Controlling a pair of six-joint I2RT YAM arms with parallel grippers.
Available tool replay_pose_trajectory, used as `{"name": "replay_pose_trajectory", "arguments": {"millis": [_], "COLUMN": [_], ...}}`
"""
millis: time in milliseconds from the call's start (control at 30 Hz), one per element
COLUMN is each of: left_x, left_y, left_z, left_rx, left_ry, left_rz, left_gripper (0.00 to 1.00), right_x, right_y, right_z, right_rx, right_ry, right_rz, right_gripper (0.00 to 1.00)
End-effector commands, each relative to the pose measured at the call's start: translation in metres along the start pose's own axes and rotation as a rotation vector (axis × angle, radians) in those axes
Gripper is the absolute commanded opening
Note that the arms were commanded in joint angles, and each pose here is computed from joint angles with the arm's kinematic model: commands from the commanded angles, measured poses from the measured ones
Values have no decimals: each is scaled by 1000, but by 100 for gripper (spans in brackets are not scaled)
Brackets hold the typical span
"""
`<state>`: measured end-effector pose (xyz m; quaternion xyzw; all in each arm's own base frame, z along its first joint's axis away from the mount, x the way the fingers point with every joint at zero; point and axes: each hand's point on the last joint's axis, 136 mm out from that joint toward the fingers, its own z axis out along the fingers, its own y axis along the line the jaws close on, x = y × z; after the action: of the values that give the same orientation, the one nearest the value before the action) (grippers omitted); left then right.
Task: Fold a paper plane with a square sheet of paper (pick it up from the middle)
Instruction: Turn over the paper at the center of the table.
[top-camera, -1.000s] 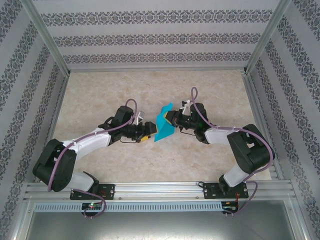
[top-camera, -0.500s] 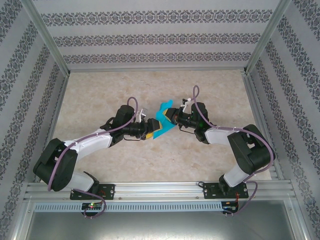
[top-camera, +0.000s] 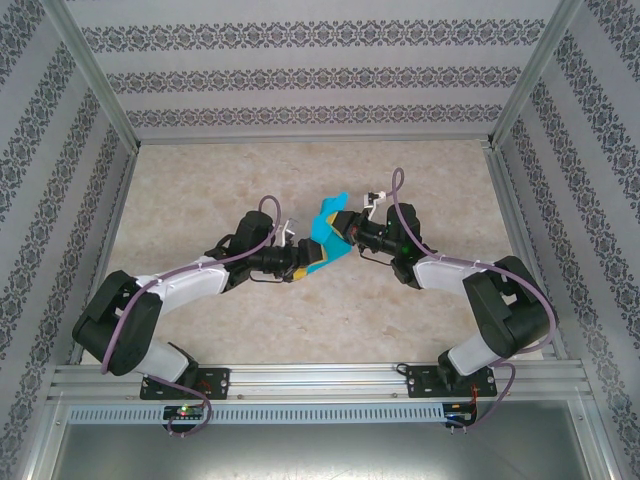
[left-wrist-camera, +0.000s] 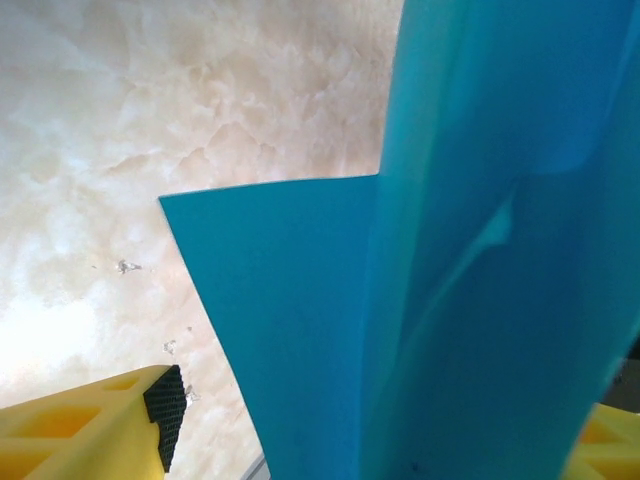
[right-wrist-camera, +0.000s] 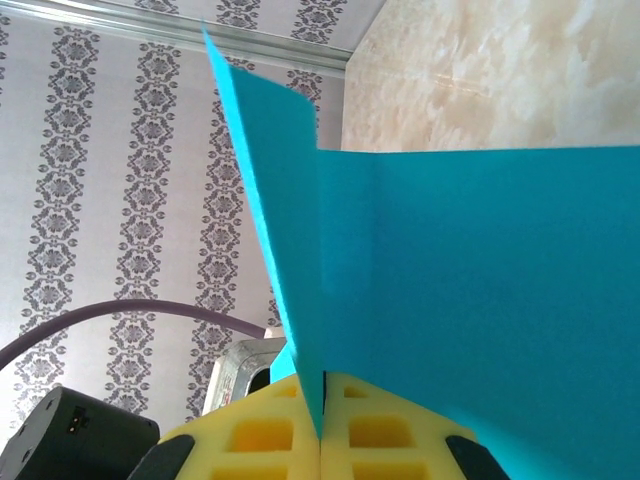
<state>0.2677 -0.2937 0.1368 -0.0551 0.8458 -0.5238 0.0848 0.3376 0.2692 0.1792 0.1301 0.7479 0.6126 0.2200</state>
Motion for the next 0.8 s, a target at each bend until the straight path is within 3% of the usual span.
{"name": "replay_pose_trajectory", "arguments": {"millis": [0, 300, 567, 767], "left_x": [-3, -13, -12, -11], "left_y": [-21, -37, -34, -35], "left_z": [4, -6, -7, -11], "left_rx": [69, 77, 51, 25], "left_ry": [4, -48, -38, -34], "left_rz": [36, 73, 84, 110], "left_gripper": [72, 57, 36, 30], "right_x": [-6, -1, 0, 1], "right_y": [11, -1, -8, -13], "right_z": [-6, -11, -13, -13], "right_rx": [-35, -7, 7, 14], "right_ry": [-32, -37, -42, -38], "right_rz": [-20, -10, -5, -2], "right_gripper": [6, 6, 6, 7]}}
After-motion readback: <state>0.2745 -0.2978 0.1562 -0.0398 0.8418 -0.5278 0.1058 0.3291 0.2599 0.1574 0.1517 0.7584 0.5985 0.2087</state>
